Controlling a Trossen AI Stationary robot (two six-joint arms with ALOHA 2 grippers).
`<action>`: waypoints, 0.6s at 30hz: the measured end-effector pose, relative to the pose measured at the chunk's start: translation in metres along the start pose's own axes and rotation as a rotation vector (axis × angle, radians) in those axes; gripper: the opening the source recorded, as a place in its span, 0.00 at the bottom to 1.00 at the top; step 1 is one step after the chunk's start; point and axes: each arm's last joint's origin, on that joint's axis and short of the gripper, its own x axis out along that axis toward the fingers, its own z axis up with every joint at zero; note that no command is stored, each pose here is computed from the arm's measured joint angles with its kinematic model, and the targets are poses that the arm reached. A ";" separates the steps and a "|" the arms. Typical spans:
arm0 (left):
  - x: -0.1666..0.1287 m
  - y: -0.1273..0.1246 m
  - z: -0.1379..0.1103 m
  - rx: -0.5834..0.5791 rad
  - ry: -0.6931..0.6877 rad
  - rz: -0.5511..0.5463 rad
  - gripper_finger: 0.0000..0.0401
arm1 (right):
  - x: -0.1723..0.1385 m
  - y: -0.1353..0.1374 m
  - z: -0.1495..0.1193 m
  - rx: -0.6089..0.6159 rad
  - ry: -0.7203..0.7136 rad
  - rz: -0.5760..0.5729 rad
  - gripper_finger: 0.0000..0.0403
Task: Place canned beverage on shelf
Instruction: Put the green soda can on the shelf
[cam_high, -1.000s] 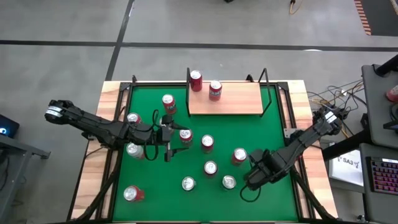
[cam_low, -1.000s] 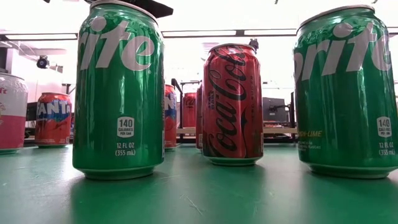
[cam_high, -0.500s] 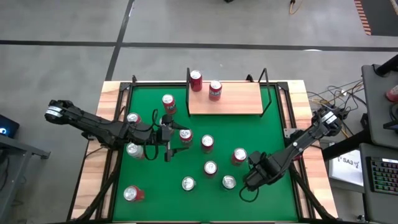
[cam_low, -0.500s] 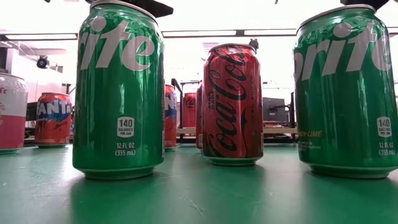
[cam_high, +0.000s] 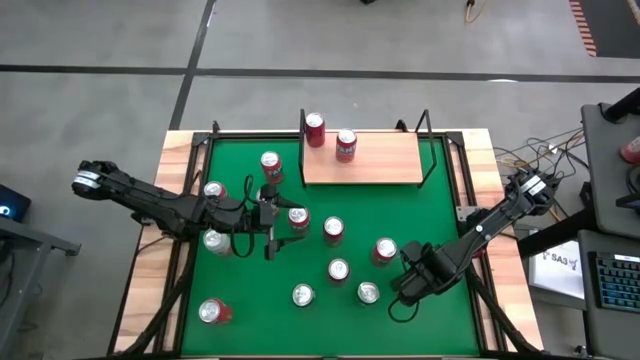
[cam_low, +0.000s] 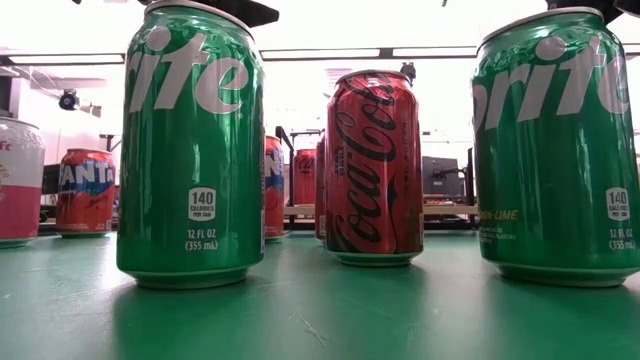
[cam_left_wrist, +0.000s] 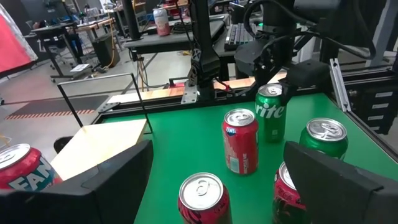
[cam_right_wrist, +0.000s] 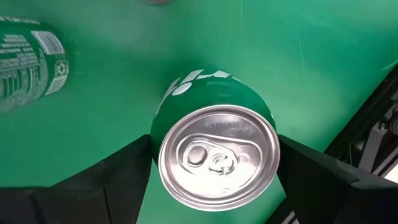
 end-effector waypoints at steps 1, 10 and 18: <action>0.000 0.000 0.000 0.000 0.000 0.000 0.86 | -0.001 0.000 0.000 0.001 -0.004 0.002 0.72; 0.000 0.000 0.001 -0.004 -0.011 0.001 0.86 | 0.000 0.001 0.000 0.013 -0.015 0.004 0.68; 0.000 0.000 0.002 -0.021 -0.020 -0.001 0.86 | -0.014 0.001 0.002 0.027 -0.077 0.000 0.68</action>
